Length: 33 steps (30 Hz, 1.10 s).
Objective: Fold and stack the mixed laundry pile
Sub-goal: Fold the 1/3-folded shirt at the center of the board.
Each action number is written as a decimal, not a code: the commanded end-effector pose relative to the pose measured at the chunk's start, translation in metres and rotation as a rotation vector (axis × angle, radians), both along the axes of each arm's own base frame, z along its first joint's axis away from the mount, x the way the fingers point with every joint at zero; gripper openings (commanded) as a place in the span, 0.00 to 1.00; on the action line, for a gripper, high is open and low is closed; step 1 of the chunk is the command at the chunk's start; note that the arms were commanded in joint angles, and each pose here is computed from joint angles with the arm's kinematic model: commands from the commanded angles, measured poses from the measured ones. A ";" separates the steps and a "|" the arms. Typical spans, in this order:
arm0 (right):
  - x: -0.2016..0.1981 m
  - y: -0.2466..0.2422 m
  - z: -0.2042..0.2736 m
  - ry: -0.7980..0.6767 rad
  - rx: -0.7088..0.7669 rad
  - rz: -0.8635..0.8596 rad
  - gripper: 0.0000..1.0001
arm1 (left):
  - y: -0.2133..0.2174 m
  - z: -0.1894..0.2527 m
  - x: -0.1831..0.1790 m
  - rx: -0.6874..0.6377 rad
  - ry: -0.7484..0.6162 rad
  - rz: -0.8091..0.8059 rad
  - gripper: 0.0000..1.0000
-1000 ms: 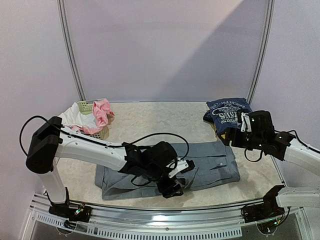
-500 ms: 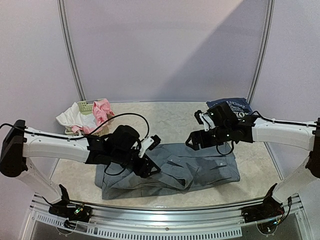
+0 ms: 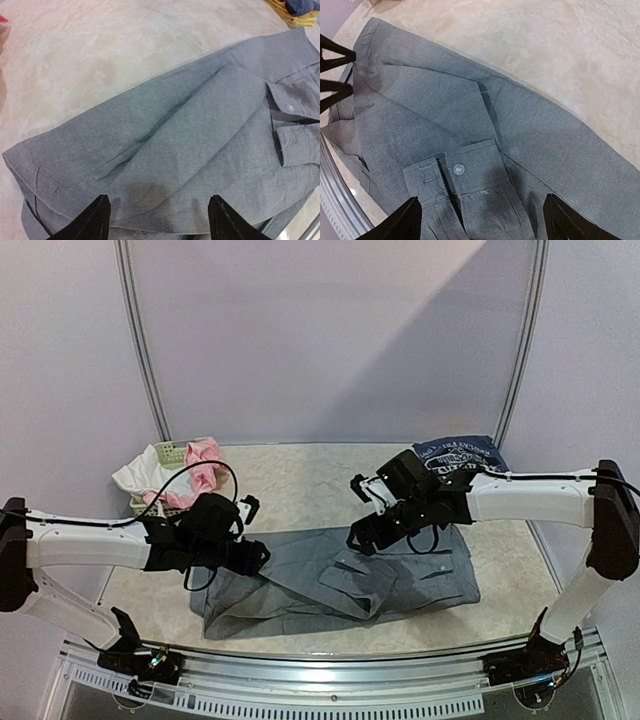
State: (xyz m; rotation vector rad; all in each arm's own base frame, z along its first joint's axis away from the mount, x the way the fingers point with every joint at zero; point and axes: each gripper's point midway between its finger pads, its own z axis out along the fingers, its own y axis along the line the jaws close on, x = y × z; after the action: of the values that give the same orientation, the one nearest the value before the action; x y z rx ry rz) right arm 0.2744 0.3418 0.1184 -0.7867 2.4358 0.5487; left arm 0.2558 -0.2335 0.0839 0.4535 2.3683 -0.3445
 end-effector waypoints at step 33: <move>0.000 0.034 0.006 -0.136 -0.024 0.148 0.85 | 0.034 -0.040 0.032 0.010 0.044 0.185 0.17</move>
State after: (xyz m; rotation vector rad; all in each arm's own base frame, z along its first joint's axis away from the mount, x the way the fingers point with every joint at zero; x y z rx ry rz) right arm 0.2699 0.3672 0.1206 -0.9658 2.2986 0.5162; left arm 0.2827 -0.2073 0.0445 0.2617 2.4407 -0.2995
